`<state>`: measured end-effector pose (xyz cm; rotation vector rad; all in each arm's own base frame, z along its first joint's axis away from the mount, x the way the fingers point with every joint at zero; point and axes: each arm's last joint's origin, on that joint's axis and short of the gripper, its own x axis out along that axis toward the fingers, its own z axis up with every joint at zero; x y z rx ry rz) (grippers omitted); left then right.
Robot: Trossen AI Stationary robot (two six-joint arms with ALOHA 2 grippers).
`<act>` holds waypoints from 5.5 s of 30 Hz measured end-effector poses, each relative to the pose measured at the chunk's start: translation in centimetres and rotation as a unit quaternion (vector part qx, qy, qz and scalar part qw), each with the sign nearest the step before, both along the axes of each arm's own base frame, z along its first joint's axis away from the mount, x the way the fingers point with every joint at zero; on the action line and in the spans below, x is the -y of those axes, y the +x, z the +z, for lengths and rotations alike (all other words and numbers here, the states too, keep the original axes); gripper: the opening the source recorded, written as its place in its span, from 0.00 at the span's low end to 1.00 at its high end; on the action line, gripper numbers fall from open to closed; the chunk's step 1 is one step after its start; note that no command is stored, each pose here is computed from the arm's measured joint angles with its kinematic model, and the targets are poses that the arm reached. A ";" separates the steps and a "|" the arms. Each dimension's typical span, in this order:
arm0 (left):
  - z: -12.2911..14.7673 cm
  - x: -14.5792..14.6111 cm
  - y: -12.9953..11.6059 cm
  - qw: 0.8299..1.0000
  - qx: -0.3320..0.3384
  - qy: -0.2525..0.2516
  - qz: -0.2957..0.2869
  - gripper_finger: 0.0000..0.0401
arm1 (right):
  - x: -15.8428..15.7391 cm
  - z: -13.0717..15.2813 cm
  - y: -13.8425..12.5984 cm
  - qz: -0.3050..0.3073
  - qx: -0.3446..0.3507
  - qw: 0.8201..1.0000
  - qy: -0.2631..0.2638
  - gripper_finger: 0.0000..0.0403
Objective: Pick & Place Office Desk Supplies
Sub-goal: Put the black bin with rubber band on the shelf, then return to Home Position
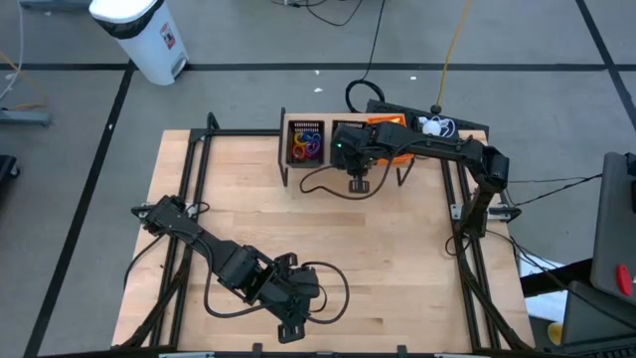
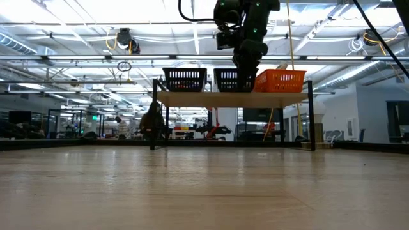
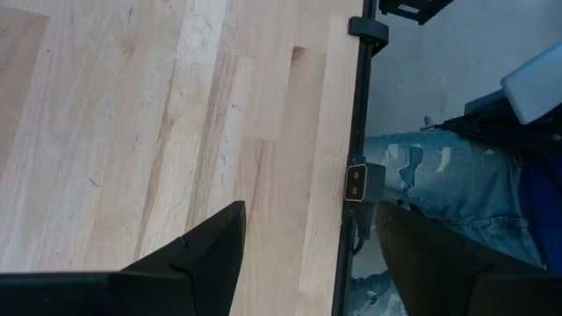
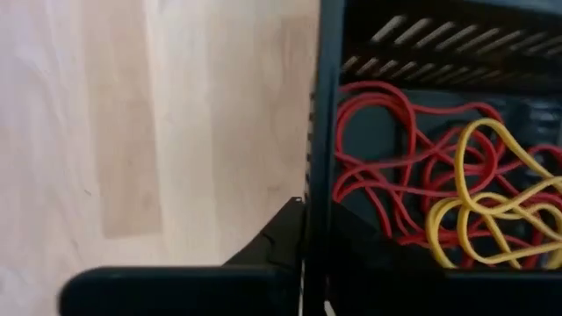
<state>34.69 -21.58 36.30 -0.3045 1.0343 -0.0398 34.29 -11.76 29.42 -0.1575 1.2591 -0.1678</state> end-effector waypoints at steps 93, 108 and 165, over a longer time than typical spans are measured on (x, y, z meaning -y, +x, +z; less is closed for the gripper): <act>-12.6 1.1 -3.5 0.939 0.319 -0.018 -0.124 0.64 | -28.4 -8.2 -24.3 0.209 0.420 0.828 0.308 0.64; -19.2 -7.6 -8.7 0.875 0.442 -0.133 -0.147 0.64 | -24.5 -15.1 -26.1 0.118 0.441 0.790 0.408 0.57; -19.6 -13.6 -7.9 0.866 0.484 -0.122 -0.022 0.64 | -25.0 -14.6 -26.4 0.344 0.477 0.753 0.297 0.53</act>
